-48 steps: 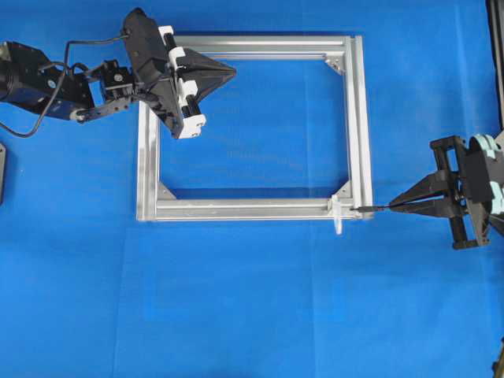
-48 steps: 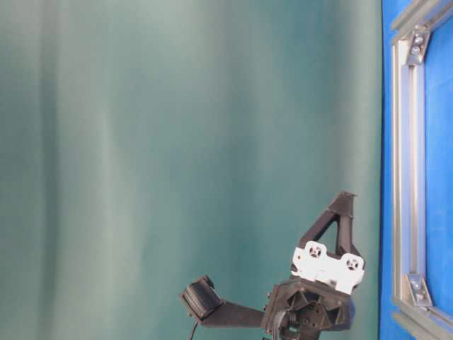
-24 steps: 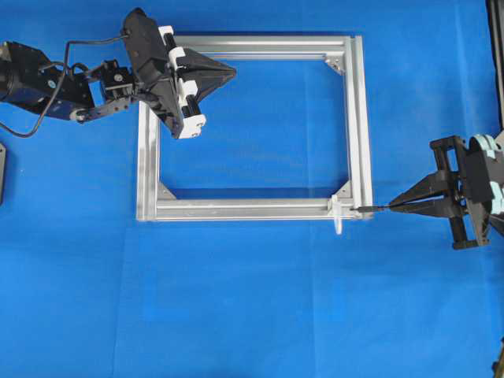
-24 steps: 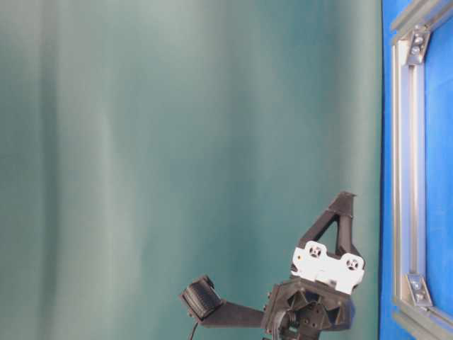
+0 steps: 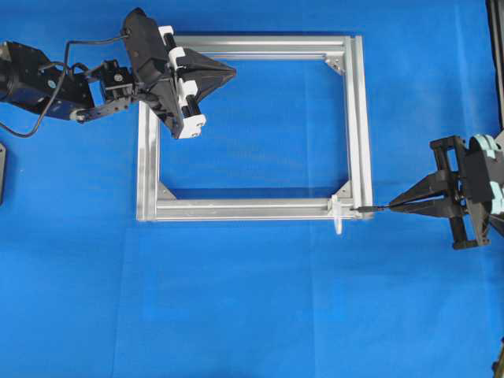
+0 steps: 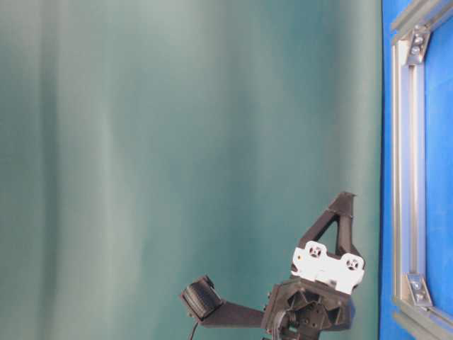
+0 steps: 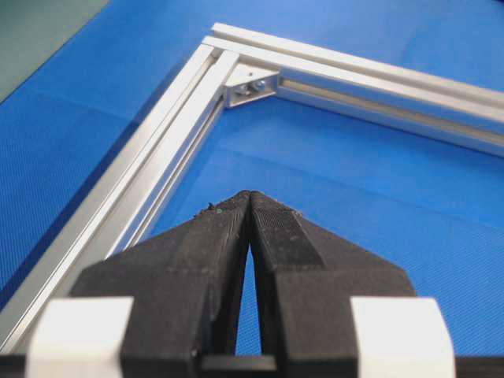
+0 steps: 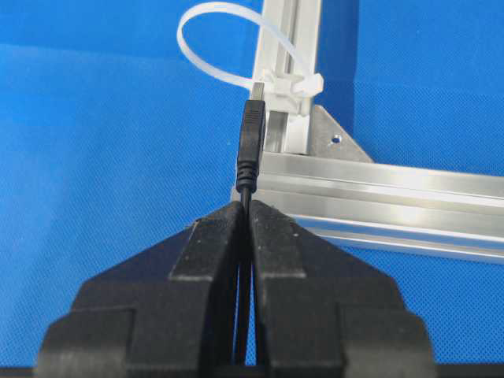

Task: Insert the wire through the string loop located on the right side.
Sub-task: 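Push the USB plug through the zip-tie loop with the right gripper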

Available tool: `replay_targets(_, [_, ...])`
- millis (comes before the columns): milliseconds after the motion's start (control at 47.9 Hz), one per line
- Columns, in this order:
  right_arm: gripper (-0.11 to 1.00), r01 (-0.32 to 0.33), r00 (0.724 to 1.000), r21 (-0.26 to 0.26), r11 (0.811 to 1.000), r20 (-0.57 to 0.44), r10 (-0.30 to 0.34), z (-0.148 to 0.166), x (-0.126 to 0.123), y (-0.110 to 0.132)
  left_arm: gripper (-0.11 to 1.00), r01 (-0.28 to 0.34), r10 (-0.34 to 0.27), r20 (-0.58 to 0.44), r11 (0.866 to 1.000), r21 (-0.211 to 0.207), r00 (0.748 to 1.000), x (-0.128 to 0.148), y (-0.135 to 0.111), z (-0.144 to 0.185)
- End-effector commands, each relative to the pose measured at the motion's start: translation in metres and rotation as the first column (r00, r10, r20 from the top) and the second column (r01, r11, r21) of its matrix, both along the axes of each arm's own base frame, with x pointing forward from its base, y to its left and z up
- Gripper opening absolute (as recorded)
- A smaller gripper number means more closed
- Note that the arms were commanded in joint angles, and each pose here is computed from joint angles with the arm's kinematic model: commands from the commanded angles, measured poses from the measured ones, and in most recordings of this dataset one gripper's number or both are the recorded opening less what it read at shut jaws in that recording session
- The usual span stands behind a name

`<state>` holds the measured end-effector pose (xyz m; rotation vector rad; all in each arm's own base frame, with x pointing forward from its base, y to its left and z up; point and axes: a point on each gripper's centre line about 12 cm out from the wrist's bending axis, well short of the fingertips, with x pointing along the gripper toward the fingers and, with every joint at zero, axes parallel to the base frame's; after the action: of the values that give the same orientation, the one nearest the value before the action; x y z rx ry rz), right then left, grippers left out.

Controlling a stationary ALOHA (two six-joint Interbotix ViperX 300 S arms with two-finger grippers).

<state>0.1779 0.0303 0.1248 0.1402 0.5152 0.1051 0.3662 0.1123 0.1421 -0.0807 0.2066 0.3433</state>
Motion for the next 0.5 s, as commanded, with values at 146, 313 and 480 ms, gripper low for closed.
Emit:
replay_targets(146, [-0.04, 0.001, 1.000, 0.002, 1.000, 0.018, -0.001, 0.0037, 0.0031, 0.0002, 0.00, 0.003, -0.004, 0.049, 1.000, 0.018, 0.999, 0.0021, -0.0002, 0.0163])
replay_targets(313, [-0.04, 0.001, 1.000, 0.001, 1.000, 0.015, -0.001, 0.0034, 0.0029, 0.0002, 0.00, 0.003, -0.004, 0.049, 1.000, 0.018, 0.999, 0.0017, -0.0003, 0.0164])
replay_targets(480, [-0.04, 0.001, 1.000, 0.002, 1.000, 0.018, -0.001, 0.0039, 0.0035, 0.0003, 0.00, 0.003, -0.004, 0.050, 1.000, 0.019, 0.999, 0.0021, -0.0002, 0.0169])
